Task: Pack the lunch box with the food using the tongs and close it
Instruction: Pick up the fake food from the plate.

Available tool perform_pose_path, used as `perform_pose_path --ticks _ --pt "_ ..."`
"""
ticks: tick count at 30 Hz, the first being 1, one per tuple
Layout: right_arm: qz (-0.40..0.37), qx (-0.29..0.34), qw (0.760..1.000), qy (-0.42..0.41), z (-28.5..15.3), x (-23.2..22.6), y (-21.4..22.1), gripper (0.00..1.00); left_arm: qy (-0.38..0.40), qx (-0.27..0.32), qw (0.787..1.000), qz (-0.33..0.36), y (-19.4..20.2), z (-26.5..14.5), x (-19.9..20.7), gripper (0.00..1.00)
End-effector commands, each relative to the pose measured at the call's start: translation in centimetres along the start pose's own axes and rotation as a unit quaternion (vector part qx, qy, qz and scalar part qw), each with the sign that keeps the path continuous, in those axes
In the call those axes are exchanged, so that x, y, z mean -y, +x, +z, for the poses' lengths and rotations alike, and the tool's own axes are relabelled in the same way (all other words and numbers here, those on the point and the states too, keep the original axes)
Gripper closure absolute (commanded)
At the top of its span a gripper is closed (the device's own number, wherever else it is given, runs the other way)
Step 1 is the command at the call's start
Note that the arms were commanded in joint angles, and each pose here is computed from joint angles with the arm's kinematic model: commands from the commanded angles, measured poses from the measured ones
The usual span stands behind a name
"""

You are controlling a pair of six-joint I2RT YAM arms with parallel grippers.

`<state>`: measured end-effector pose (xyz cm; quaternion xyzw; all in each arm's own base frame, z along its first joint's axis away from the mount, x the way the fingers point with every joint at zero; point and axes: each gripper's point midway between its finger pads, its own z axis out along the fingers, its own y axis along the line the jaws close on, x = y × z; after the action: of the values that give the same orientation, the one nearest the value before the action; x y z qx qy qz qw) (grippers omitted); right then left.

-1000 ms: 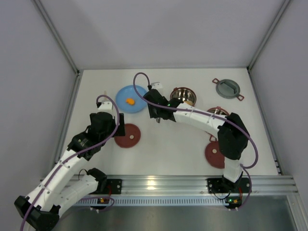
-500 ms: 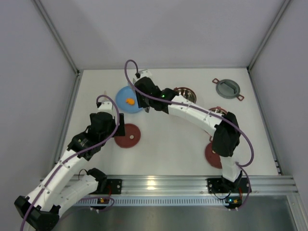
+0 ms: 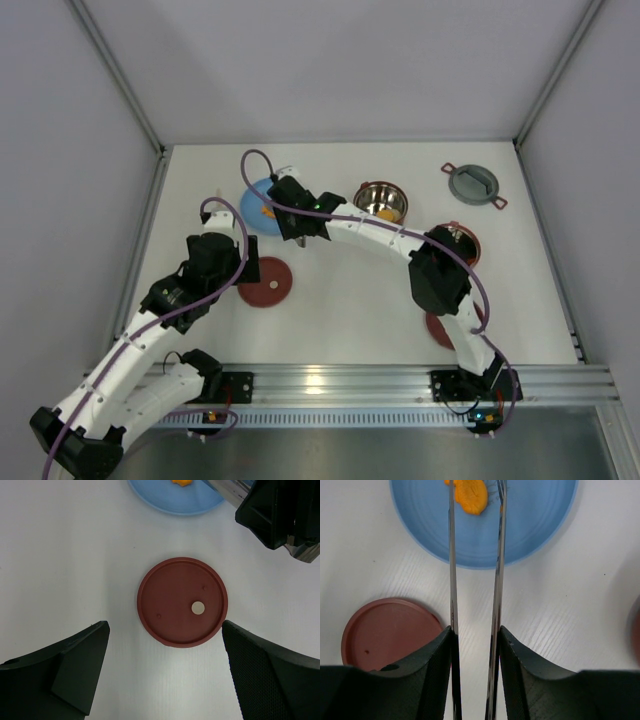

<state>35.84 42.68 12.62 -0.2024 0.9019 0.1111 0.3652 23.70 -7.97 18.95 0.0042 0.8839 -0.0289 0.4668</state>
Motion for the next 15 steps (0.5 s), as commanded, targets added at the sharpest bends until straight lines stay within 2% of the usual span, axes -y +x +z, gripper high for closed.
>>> perform_pose_path --ticks 1,15 --pt "-0.009 0.033 0.999 -0.018 -1.3 -1.7 -2.5 0.61 -0.001 0.01 1.0 0.002 -0.5 -0.1 0.0 0.01" --pt "-0.027 0.011 0.999 -0.016 -1.0 -2.0 -0.3 0.59 -0.002 0.01 1.0 0.001 -0.5 -0.1 0.0 0.01"
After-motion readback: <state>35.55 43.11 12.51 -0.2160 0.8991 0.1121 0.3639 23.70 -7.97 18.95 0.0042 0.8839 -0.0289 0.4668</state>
